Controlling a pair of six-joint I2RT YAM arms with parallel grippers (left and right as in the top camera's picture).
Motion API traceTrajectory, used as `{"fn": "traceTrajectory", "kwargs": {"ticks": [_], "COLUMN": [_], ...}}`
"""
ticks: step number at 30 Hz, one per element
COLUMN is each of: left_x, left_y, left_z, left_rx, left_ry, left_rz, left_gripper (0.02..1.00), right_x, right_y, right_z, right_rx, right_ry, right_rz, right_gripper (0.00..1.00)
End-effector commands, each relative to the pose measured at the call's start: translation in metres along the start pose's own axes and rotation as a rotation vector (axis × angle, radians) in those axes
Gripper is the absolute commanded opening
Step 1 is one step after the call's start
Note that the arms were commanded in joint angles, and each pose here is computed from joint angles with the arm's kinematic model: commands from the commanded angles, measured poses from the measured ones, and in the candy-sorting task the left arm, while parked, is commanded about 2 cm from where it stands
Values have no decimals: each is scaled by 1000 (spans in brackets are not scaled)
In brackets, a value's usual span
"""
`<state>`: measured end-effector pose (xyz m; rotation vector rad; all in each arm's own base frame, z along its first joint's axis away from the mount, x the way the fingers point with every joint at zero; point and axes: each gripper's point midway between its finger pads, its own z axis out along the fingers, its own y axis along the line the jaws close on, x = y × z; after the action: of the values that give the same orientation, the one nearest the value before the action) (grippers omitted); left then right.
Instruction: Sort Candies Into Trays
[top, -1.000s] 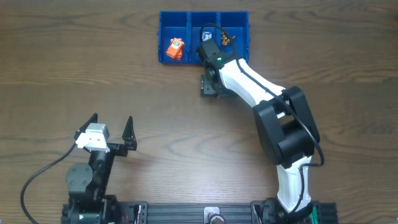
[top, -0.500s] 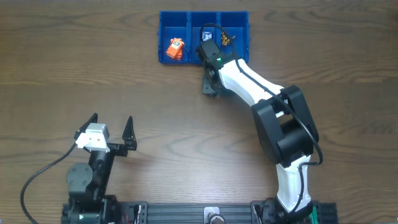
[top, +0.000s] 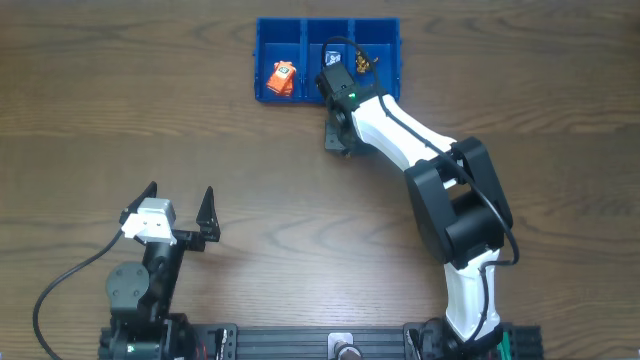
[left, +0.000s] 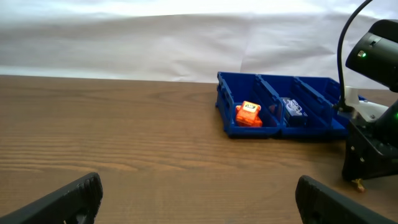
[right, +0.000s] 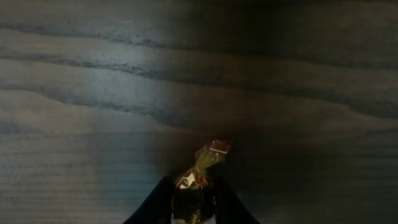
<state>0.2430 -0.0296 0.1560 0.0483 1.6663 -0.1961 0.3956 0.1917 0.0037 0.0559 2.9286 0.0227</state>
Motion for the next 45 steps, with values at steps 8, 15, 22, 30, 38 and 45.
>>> {"fn": "traceTrajectory", "kwargs": {"ticks": [8,15,22,30,38,45], "left_x": [16,16,16,16,16,16], "left_y": [-1,-1,-1,-1,-1,-1], "left_z": [1,1,1,1,1,1], "left_rx": [13,13,13,13,13,13], "left_ry": [51,51,51,51,51,51], "left_rz": [0,0,0,0,0,0], "left_gripper": [998,998,998,998,998,998], "right_x": [-117,-152,-149,-146,-141,-142], "right_y": [-31,-60,-70,-68,-69,-68], "right_z": [-188,-207,-152,-102,-79,-75], "right_rx": [-39,-11,42,71,86,87], "right_ry": [-544,-653,-539,-459,-416,-413], "right_rz": [43,67,66,52,48,51], "right_gripper": [185,187,187,189,191,209]}}
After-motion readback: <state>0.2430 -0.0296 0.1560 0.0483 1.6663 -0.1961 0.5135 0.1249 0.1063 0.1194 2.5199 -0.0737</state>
